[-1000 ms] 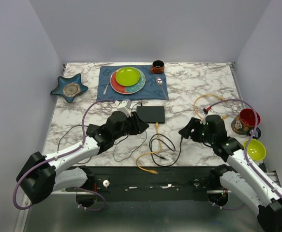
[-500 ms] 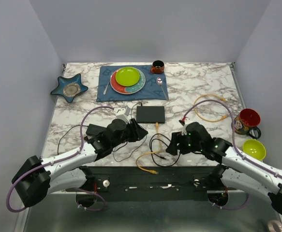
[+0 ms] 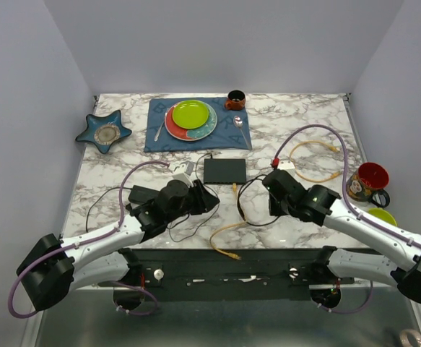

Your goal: Pull the plug from the switch port

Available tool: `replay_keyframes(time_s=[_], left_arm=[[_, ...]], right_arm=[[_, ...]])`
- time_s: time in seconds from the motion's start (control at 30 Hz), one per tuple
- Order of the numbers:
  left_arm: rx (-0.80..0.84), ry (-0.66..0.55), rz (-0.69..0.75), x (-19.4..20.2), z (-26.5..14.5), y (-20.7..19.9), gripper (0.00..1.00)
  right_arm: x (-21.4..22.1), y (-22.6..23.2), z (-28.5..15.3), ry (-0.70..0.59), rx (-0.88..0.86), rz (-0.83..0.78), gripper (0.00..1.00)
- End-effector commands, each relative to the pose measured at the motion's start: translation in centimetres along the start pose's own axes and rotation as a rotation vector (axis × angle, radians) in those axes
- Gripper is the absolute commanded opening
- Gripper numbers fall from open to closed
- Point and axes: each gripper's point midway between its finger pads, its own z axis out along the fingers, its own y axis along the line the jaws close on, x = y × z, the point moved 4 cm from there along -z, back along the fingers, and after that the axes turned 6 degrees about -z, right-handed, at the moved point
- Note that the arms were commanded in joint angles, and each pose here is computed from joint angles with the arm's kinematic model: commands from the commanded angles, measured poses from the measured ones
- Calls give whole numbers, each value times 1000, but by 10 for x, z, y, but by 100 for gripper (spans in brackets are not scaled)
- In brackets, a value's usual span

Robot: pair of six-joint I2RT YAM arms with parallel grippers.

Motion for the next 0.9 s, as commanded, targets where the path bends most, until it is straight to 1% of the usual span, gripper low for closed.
replay_keyframes(time_s=[0.0, 0.03, 0.13, 0.2, 0.23, 0.27, 0.3, 0.33, 0.4, 0.5, 0.6, 0.77, 0.8, 0.87], left_arm=[[3, -38, -6, -7, 0, -6, 45], [3, -38, -6, -7, 0, -6, 45], [10, -43, -10, -8, -3, -7, 45], [18, -48, -10, -8, -5, -7, 45], [17, -50, -10, -8, -6, -7, 45], [16, -52, -10, -8, -7, -6, 45], [15, -48, -9, -7, -7, -5, 45], [18, -48, -11, -7, -7, -6, 45], [22, -34, -13, -4, -7, -6, 45], [29, -17, -9, 0, -7, -6, 45], [29, -8, -17, 5, -7, -4, 45], [35, 13, -30, 16, -10, -1, 45], [33, 15, -31, 19, -11, 1, 45], [34, 13, -36, 20, -13, 3, 45]], right_arm=[[-5, -43, -24, -4, 284, -39, 1], [-7, -43, -25, -10, 279, -45, 1], [-9, -52, -31, -24, 347, -7, 1], [-18, -52, -38, -76, 337, 31, 1], [-22, -49, -40, -99, 299, 41, 7], [-23, -43, -45, -116, 220, 30, 16], [-33, -32, -46, -169, 144, 45, 41], [-35, -27, -48, -181, 98, 45, 49], [-38, -16, -49, -180, 25, 42, 59], [-38, -3, -42, -129, -19, 0, 59], [-40, 8, -35, -114, -61, -34, 59], [-31, 13, -5, -11, 9, -98, 64], [-29, 15, 0, 1, 9, -100, 66], [-23, 18, 10, 32, 11, -112, 67]])
